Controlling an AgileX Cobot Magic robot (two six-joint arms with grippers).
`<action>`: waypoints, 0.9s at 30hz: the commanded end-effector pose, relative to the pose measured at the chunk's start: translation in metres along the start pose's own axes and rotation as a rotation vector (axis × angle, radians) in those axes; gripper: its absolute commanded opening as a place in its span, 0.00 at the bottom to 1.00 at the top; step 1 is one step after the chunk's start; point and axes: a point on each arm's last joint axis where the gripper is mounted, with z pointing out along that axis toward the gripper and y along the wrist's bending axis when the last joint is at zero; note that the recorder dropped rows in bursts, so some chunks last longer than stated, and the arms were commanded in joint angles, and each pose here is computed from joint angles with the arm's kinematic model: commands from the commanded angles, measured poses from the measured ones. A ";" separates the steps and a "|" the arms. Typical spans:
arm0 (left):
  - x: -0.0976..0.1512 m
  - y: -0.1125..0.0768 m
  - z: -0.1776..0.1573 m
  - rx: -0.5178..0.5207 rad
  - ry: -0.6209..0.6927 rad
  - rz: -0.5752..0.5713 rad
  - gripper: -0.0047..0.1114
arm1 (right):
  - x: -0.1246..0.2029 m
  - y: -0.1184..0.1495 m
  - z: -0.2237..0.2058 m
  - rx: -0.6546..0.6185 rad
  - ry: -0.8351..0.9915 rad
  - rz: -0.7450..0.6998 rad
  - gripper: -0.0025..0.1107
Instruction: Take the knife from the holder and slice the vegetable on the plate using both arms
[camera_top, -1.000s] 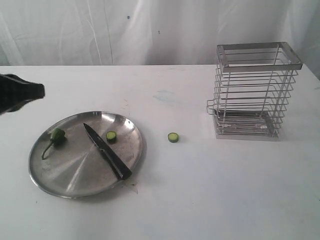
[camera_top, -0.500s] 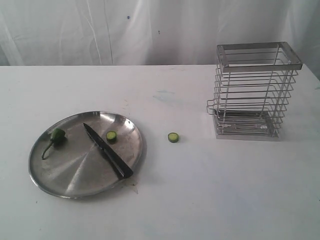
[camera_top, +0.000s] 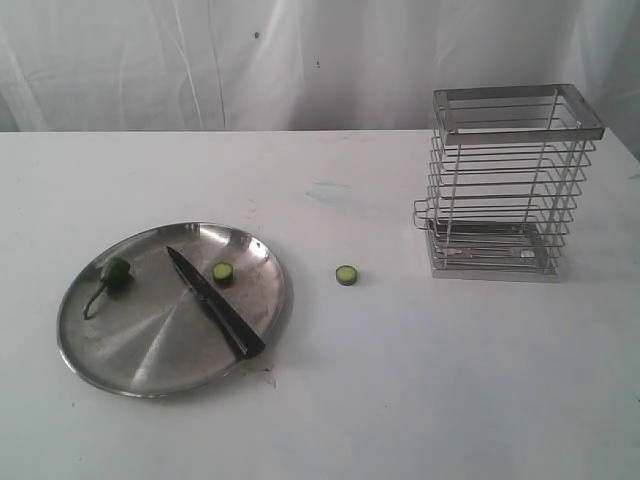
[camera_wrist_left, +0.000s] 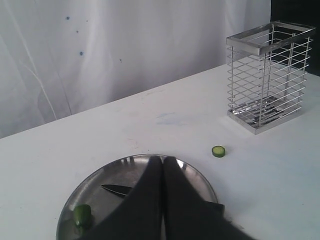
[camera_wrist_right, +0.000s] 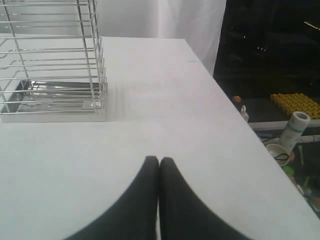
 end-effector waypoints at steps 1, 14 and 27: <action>0.002 -0.002 -0.001 0.014 0.000 -0.007 0.04 | 0.002 0.003 0.000 -0.030 0.004 0.103 0.02; 0.002 -0.002 -0.001 0.014 0.000 -0.007 0.04 | -0.002 0.004 0.000 0.012 -0.030 0.035 0.02; 0.002 -0.002 -0.001 0.014 0.000 -0.007 0.04 | 0.001 0.005 0.000 -0.001 -0.002 0.085 0.02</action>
